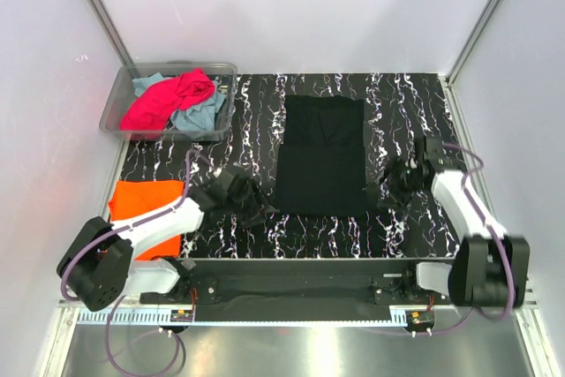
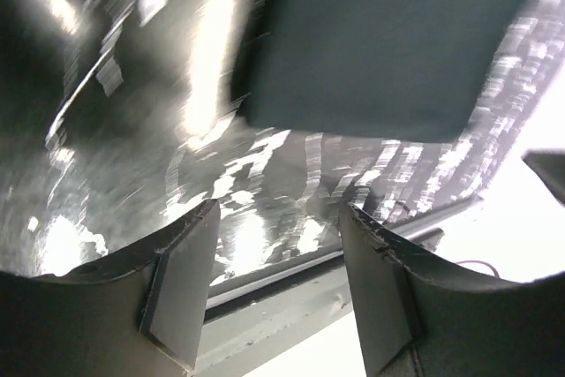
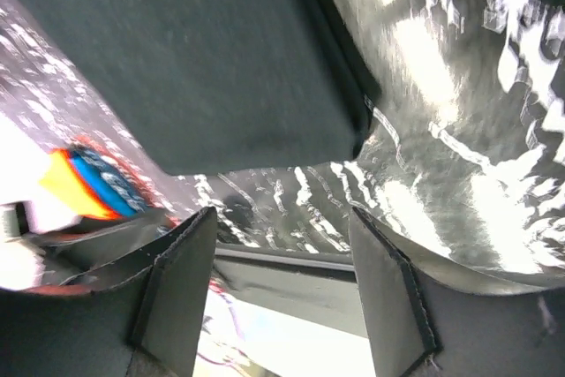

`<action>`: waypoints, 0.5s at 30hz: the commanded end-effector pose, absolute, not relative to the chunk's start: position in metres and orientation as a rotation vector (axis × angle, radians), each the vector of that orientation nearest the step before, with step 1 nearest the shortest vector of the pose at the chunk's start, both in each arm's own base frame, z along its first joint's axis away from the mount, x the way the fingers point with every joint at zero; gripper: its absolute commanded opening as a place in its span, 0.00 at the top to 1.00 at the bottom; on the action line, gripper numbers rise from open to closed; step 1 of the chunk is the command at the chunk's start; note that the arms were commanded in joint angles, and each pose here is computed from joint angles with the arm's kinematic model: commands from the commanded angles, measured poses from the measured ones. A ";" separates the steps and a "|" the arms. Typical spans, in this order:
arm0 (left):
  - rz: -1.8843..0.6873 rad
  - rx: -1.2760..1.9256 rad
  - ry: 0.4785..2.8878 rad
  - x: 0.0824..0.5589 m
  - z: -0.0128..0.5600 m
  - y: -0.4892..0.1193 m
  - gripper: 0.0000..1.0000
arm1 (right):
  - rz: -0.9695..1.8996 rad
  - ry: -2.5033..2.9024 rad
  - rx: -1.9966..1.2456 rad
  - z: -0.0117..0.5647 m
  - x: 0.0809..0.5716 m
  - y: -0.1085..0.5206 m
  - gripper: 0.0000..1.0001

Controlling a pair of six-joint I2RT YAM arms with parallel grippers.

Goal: Fold and stack the t-shirts
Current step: Fold the tshirt

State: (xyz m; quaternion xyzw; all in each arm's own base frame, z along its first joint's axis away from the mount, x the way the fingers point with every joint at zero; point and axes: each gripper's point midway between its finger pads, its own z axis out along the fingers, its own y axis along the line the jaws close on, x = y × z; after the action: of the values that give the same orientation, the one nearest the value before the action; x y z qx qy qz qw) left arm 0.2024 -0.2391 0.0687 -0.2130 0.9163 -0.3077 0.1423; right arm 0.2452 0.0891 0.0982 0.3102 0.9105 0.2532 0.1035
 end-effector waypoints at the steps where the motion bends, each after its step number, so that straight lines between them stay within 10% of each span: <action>1: -1.076 -0.872 2.412 0.226 0.092 -0.261 0.39 | 0.907 2.482 1.077 0.114 0.244 0.102 0.32; 15: -1.082 -1.283 2.357 0.221 0.038 -0.261 0.44 | 0.956 2.365 1.404 0.040 0.225 0.106 0.36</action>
State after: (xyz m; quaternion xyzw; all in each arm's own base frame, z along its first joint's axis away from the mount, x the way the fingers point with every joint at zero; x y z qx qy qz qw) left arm 0.2091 -0.2580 0.0362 -0.3959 0.8407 -0.3500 0.1183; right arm 0.2051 0.1055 0.0342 0.4609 0.8290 0.3054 0.0842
